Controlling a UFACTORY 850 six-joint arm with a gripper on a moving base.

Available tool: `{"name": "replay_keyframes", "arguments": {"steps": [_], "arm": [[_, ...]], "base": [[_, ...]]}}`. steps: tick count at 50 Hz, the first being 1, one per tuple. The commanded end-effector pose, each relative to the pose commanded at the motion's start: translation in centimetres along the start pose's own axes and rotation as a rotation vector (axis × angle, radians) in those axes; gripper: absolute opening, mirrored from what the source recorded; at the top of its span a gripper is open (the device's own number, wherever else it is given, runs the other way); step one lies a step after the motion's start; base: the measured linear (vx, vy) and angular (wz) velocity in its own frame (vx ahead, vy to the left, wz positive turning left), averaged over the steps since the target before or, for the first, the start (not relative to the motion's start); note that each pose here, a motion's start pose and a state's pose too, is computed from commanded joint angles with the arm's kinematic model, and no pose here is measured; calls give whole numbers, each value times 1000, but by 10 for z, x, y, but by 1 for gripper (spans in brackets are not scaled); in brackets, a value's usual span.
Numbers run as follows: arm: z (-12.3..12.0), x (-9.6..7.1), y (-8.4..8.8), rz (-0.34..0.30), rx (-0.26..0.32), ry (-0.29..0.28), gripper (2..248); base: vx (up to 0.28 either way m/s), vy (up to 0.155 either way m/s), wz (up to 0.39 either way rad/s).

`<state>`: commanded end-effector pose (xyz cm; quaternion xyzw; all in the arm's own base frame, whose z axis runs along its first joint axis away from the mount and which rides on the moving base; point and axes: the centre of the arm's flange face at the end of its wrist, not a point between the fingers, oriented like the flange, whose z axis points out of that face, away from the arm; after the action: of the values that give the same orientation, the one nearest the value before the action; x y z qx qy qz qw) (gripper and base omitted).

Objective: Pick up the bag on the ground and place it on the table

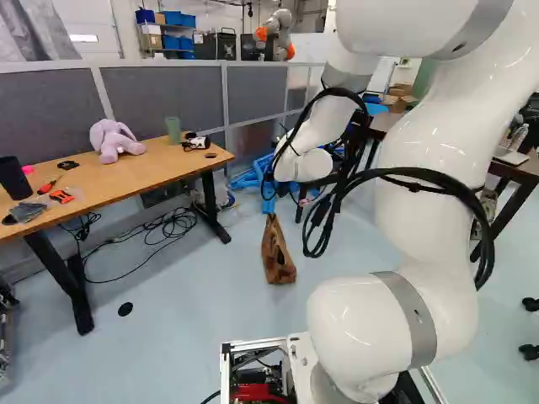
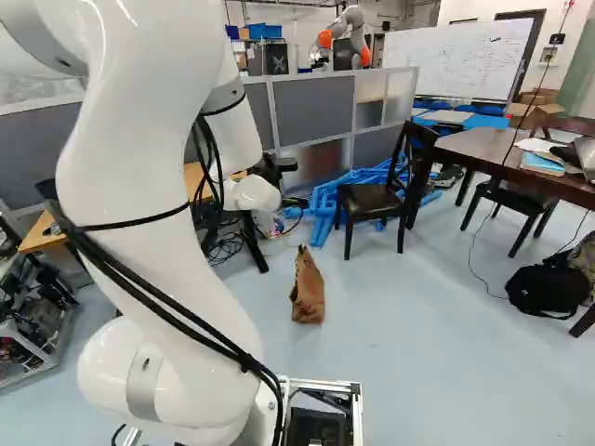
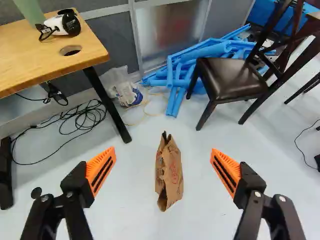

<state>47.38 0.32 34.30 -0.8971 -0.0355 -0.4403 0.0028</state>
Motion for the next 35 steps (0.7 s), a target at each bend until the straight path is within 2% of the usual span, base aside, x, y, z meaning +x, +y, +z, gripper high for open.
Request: {"name": "replay_keyframes", "arguments": {"steps": [35], "arm": [[87, 0, 2, -53, 30, -150, 247]], "base": [[0, 0, 0]]}}
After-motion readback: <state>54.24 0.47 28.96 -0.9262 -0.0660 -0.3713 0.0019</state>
